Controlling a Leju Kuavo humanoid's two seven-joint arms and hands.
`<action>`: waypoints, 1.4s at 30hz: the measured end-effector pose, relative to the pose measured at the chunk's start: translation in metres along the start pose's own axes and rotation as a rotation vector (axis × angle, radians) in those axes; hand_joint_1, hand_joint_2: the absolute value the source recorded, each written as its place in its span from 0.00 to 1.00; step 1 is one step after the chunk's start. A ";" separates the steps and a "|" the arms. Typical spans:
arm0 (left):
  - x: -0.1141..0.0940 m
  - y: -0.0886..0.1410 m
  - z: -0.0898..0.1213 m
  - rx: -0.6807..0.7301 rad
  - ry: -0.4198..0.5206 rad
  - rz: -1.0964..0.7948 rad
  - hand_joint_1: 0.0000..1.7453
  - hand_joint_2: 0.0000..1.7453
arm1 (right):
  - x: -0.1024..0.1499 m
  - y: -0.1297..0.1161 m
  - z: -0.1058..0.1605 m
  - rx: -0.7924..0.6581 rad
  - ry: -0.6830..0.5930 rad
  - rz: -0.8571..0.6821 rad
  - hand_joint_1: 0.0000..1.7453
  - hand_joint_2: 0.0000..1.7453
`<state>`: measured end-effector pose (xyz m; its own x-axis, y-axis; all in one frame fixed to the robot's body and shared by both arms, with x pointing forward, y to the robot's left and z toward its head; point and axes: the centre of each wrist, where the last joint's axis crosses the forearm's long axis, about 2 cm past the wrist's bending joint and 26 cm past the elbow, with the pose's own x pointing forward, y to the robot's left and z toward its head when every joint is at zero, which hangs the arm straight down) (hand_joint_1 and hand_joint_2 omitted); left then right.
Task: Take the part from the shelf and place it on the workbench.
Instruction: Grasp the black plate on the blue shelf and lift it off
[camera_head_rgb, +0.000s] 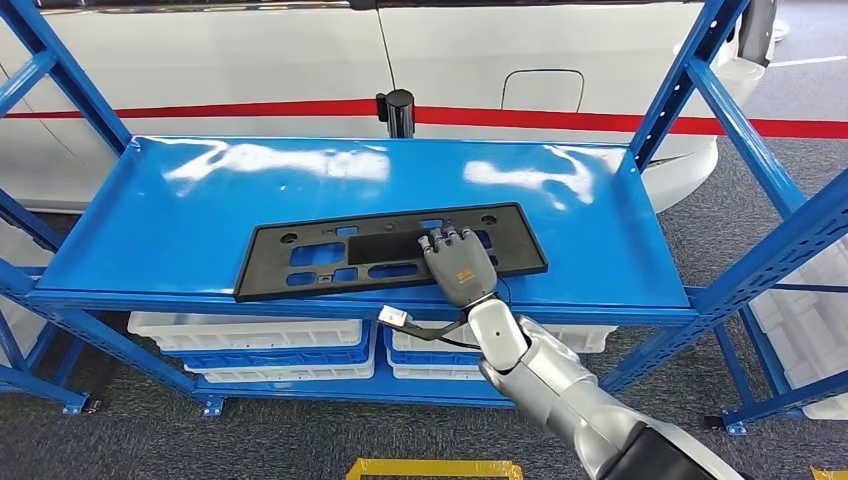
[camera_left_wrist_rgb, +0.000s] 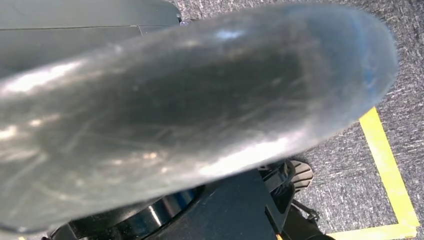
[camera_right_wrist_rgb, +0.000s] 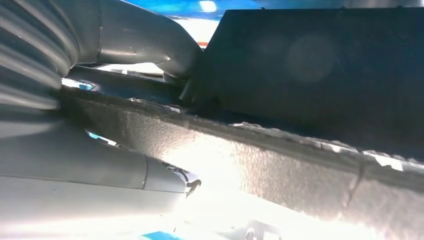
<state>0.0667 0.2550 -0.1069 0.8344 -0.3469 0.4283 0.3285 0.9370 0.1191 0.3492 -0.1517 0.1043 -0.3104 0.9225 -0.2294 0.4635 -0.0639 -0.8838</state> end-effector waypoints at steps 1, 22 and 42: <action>-0.001 0.000 0.000 0.001 -0.001 0.001 0.00 0.00 | 0.000 -0.002 0.001 -0.006 -0.014 -0.030 1.00 1.00; -0.019 -0.008 0.007 0.036 -0.019 0.057 0.00 0.50 | -0.037 -0.074 0.000 -0.420 0.205 -0.745 1.00 1.00; -0.024 -0.008 0.008 0.070 -0.026 0.146 0.00 1.00 | -0.074 -0.156 0.007 -0.686 0.058 -1.199 1.00 1.00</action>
<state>0.0408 0.2565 -0.1104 0.8590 -0.2063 0.4687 0.1720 0.9783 0.1153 0.2939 -0.2123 0.2560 -0.7793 0.2950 0.5529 0.2571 0.9551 -0.1472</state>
